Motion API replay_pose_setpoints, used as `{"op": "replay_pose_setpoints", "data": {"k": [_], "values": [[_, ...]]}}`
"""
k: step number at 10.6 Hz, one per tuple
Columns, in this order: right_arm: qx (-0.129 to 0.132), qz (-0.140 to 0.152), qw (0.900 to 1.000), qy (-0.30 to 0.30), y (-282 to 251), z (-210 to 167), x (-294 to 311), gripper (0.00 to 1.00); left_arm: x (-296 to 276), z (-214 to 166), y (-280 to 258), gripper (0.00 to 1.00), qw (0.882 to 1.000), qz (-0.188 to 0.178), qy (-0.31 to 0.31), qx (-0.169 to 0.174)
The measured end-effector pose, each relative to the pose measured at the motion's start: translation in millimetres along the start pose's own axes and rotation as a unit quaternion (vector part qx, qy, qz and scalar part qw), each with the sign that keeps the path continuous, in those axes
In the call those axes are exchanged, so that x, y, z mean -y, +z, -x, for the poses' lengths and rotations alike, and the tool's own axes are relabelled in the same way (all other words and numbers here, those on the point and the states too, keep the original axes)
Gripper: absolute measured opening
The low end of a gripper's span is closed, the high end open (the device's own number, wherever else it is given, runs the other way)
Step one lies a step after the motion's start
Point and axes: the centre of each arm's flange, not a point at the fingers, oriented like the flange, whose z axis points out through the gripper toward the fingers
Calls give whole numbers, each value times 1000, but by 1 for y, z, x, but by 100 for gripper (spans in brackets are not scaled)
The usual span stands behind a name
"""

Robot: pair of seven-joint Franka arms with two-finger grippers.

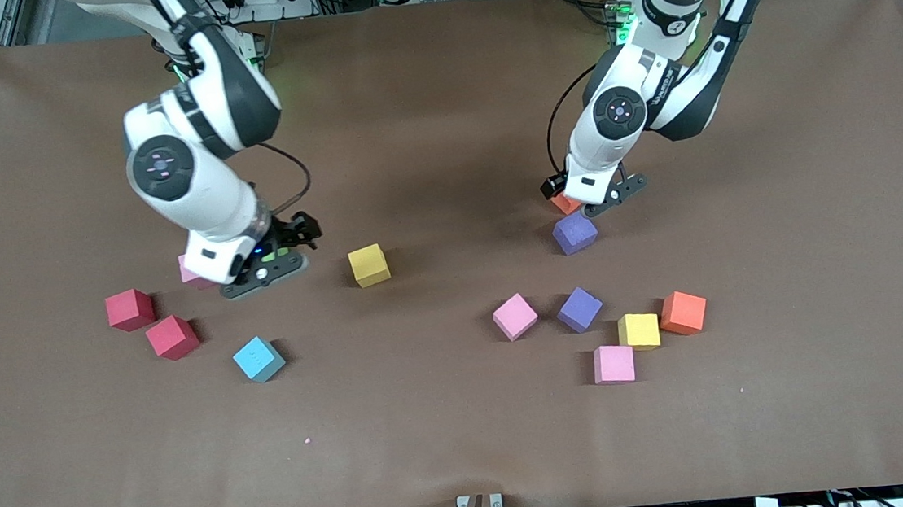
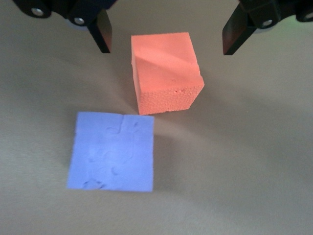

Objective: Form number 2 with 11 blocks
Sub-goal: 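Grasp yellow with the right gripper while the left gripper grasps orange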

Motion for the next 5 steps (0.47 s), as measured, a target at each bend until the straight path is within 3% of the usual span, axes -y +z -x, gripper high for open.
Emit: {"op": "replay_pose_setpoints", "data": {"k": [5], "values": [[-20,9,999,41,65,-9,61,100,-2,-6,27,100,998,3,-56,-2]]}}
